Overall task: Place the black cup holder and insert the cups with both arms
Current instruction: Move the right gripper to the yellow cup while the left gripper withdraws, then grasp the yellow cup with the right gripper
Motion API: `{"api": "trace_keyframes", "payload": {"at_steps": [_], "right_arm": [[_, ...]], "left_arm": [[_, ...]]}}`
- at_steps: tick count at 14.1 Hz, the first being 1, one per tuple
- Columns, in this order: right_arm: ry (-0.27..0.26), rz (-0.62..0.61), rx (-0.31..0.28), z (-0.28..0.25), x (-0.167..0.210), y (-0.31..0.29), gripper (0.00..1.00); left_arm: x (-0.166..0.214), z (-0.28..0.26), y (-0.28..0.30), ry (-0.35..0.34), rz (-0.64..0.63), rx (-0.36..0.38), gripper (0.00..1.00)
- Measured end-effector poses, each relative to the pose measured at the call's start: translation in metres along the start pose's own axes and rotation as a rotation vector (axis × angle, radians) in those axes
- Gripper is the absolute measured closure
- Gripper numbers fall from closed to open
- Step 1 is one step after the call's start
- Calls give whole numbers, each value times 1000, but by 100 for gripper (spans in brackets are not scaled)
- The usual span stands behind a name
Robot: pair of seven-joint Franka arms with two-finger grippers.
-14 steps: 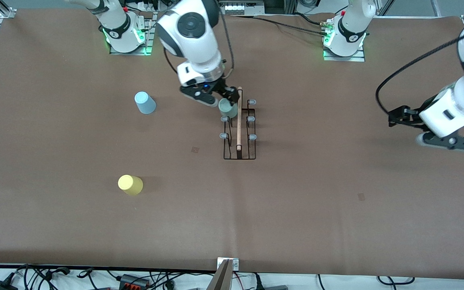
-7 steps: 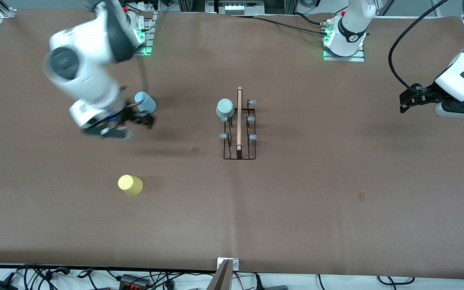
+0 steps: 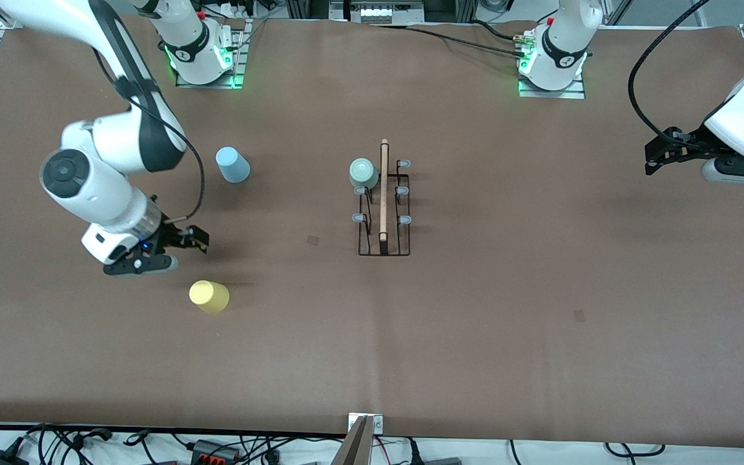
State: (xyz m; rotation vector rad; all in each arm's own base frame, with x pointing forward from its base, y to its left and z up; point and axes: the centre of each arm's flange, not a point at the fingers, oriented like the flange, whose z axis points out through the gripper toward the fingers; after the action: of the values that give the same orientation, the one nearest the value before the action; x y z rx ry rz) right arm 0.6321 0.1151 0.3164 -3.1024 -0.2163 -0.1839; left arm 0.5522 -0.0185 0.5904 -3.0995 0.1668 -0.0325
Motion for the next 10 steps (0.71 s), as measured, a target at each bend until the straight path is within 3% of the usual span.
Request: {"api": "trace_keyframes", "payload": {"at_steps": [7,10], "right_arm": [[181,-22,19,71,16,8,0],[220,-19,35,94,15,7,0]], "left_arm": [[1,-6,2,6,4,0,0],[1,-8,2,9,4,0,0]]}}
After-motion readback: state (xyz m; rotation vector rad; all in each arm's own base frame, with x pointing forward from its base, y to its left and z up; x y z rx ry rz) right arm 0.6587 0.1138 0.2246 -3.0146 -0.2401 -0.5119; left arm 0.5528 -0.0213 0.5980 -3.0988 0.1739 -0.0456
